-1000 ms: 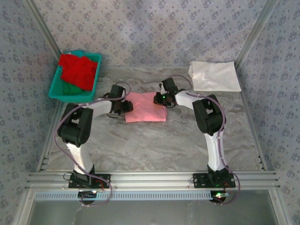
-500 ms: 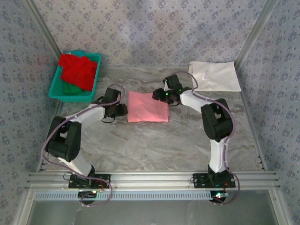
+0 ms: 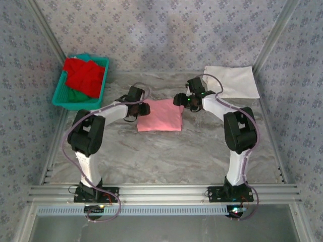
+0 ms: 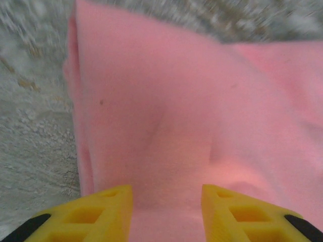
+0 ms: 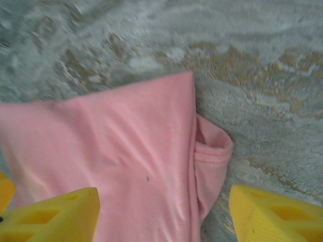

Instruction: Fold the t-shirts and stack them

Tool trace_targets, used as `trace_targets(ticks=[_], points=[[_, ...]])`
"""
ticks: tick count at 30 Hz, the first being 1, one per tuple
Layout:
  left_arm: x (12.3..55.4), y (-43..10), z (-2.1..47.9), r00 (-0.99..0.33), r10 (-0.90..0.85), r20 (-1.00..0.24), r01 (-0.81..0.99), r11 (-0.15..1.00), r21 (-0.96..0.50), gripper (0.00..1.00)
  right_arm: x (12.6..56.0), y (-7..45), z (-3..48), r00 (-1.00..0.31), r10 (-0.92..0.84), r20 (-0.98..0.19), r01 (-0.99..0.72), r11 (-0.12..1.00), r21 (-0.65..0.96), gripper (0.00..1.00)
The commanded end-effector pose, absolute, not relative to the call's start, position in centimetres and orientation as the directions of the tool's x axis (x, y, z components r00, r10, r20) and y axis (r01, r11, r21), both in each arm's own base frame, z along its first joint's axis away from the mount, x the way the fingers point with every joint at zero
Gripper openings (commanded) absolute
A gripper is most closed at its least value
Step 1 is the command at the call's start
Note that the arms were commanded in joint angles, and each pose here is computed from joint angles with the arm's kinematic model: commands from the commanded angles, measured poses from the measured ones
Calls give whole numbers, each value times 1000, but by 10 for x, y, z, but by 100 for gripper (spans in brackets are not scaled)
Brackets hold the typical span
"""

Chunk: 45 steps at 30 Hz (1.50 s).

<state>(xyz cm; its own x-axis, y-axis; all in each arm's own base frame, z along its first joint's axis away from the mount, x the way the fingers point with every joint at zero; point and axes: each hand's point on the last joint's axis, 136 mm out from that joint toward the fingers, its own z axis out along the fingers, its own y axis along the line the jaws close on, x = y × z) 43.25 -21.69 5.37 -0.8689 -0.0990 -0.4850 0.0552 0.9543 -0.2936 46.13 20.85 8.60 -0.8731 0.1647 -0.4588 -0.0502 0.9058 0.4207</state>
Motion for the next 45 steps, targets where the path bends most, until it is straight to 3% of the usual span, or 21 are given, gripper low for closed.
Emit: trace_targets(ticks=[1,9,19,23,26,31,39,45], points=[[436,-216,46,-878,-91,-471,54,957,-284,39,451,213,62,-909,104,-403,-62,924,378,70],[426,-206,20,-896,-113,-430,9,963,-271,39,444,232,32,-938,62,-342,-78,921,382,69],[422,-202,19,-893,-134,-430,-12,962,-274,38,440,267,8,-954,37,-296,-95,903,420,59],[423,-200,23,-886,-144,-440,-15,959,-282,38,441,279,3,-960,45,-277,-95,877,471,43],[424,-199,31,-876,-153,-456,-16,957,-289,39,442,282,4,-960,62,-272,-88,859,504,24],[425,-193,66,-827,-202,-525,-25,945,-325,51,455,269,15,-955,98,-279,-70,842,535,0],[394,-162,153,-660,-312,-684,-33,921,-389,61,481,232,47,-939,47,-341,-141,851,506,0],[365,-146,173,-618,-289,-731,9,927,-374,64,510,193,88,-917,2,-400,-195,872,450,0]])
